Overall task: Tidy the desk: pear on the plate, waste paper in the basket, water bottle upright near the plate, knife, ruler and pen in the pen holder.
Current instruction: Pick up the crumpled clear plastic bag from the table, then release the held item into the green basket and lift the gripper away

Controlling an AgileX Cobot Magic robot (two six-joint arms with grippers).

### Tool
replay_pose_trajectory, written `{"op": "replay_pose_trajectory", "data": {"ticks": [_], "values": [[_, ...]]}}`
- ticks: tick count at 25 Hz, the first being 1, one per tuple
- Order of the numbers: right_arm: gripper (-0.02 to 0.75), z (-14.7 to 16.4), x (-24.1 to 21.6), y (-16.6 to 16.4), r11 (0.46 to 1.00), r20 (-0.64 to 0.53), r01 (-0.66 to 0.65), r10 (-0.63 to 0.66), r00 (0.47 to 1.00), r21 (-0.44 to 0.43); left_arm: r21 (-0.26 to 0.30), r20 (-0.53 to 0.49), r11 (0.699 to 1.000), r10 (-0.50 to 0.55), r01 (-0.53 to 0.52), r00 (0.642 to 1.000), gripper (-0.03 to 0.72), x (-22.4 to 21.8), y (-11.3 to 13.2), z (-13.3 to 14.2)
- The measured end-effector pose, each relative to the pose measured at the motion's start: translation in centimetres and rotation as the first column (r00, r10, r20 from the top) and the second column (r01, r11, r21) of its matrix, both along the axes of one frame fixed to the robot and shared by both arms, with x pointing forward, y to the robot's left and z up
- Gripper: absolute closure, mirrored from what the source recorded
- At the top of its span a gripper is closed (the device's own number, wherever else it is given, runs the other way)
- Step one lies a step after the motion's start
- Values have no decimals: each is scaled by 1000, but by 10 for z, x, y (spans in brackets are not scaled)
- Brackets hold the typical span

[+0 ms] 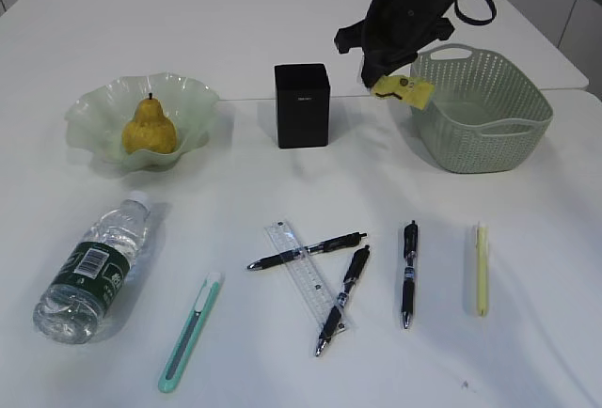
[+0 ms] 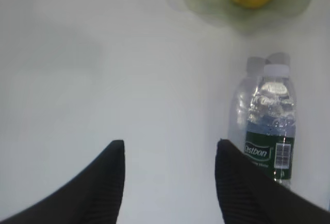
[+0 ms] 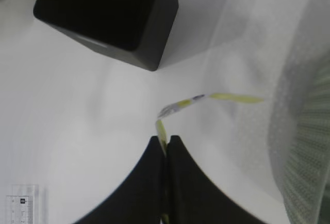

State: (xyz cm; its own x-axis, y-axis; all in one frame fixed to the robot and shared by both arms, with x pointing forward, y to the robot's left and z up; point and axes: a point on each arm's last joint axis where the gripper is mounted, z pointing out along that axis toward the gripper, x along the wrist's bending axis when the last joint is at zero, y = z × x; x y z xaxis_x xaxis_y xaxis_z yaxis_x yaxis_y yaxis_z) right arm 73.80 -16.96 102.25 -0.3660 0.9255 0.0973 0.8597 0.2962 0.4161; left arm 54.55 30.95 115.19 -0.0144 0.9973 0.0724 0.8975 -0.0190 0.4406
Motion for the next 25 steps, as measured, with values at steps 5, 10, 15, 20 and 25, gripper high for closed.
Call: {"op": "replay_pose_trajectory", "data": {"ticks": [5,10,15,20,25], "values": [[723,15,1,-9,997,45,57,-54,998,-58,-2,-12,1000,1,-1,1000,295,-1,0,0],[723,16,2,-19,993,49,90,-87,995,-77,-4,-11,1000,0,0,1000,295,-1,0,0],[723,16,8,-48,984,45,161,-158,986,-74,-4,-11,1000,0,0,1000,295,-1,0,0],[723,16,12,-86,967,49,239,-235,971,-86,-4,-11,1000,0,0,1000,295,-1,0,0],[723,16,14,-108,956,50,281,-277,960,-90,-4,-11,1000,0,0,1000,295,-1,0,0]]}}
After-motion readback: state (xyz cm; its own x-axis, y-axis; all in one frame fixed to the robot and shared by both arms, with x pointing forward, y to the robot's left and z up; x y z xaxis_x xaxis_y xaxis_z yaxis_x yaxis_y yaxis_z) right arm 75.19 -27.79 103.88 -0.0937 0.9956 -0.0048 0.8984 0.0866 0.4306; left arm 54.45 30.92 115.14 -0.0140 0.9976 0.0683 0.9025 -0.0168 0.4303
